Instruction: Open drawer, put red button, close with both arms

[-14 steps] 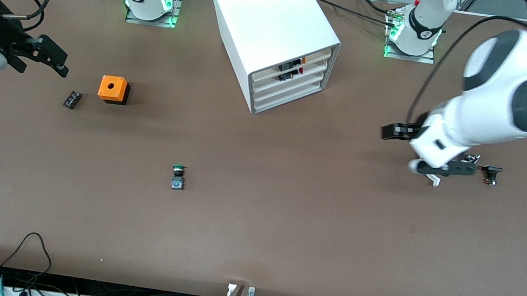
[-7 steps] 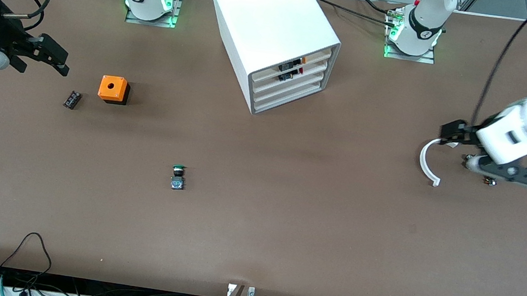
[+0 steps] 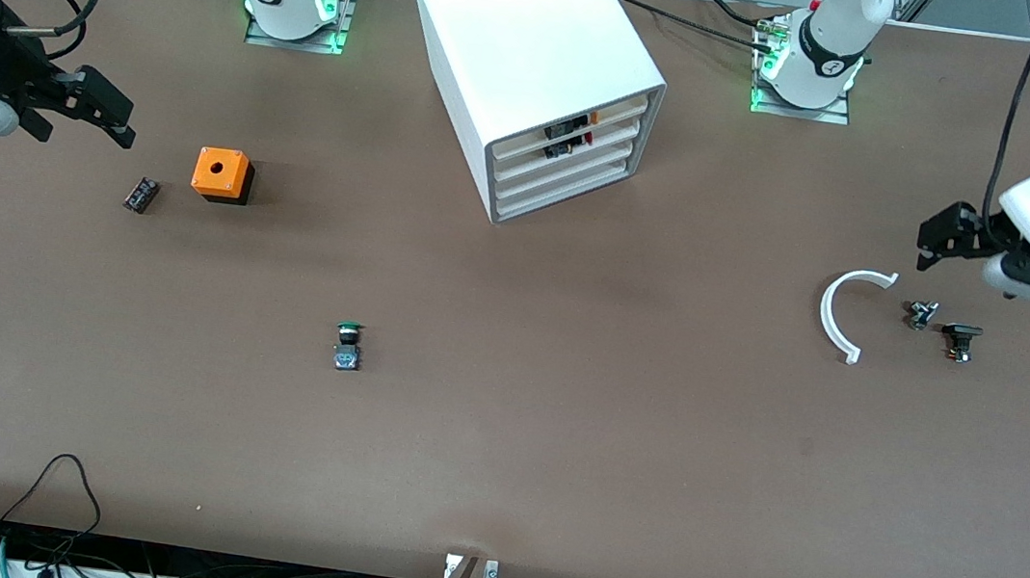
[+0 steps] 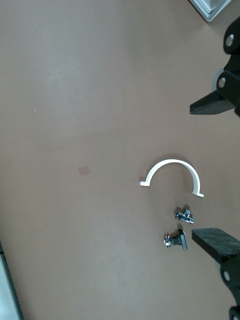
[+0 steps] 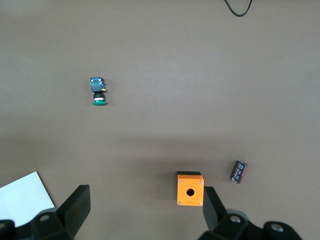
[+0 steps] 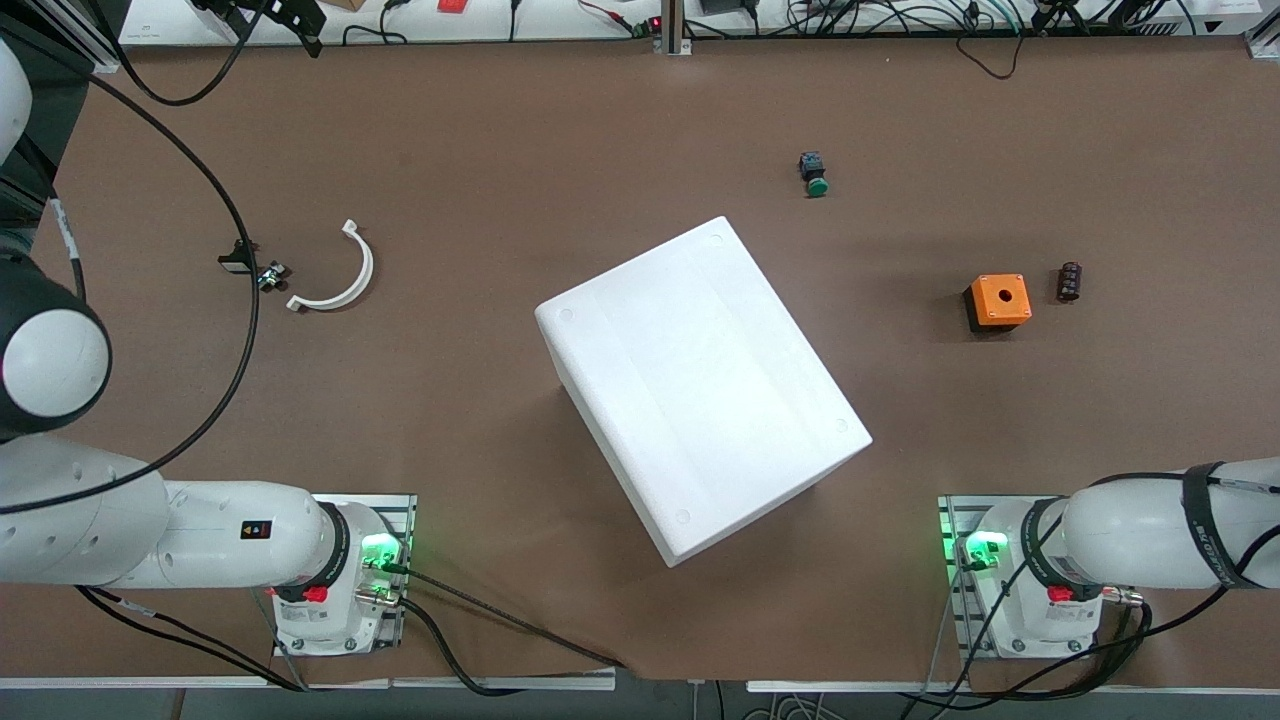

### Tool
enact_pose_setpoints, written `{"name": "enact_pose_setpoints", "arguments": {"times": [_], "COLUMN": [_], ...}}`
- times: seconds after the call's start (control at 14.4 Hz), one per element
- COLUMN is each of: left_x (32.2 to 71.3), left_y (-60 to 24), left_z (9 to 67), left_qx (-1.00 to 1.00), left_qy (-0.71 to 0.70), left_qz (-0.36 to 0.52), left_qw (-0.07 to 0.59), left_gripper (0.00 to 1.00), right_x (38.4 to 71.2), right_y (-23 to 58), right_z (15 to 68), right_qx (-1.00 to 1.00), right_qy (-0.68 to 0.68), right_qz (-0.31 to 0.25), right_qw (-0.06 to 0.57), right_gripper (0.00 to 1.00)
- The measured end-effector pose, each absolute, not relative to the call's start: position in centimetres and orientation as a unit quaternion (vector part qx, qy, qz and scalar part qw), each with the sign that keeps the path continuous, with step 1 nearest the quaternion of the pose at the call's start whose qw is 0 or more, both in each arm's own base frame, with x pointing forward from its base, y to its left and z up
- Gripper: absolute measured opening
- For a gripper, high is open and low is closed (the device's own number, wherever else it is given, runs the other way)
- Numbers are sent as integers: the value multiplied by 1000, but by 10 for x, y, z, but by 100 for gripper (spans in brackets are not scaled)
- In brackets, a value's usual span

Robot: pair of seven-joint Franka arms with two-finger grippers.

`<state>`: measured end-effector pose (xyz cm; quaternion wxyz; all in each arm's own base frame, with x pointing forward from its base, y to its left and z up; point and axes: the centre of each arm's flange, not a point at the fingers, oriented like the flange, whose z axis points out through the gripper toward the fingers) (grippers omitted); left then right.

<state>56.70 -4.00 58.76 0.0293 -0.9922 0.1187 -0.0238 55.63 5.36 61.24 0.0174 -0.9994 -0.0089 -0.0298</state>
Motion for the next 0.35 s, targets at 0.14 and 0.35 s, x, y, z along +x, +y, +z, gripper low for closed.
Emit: {"name": "enact_pose_setpoints", "arguments": {"times": [0.14, 0.35], "left_x": [554, 551], "left_y": [-42, -34], "left_z": [588, 584], "left_qx": [-994, -997], "left_qy": [105, 83], "left_qz": [-9, 3], "left_qw": [28, 8], "left_gripper": [100, 100], "right_x": [556, 556], "right_y": [53, 53], "right_z": [612, 612], "right_qx": [-999, -999], "right_qy": [-9, -9], "right_qz": [-30, -30], "right_qw": [17, 17], "right_gripper": [100, 100]}}
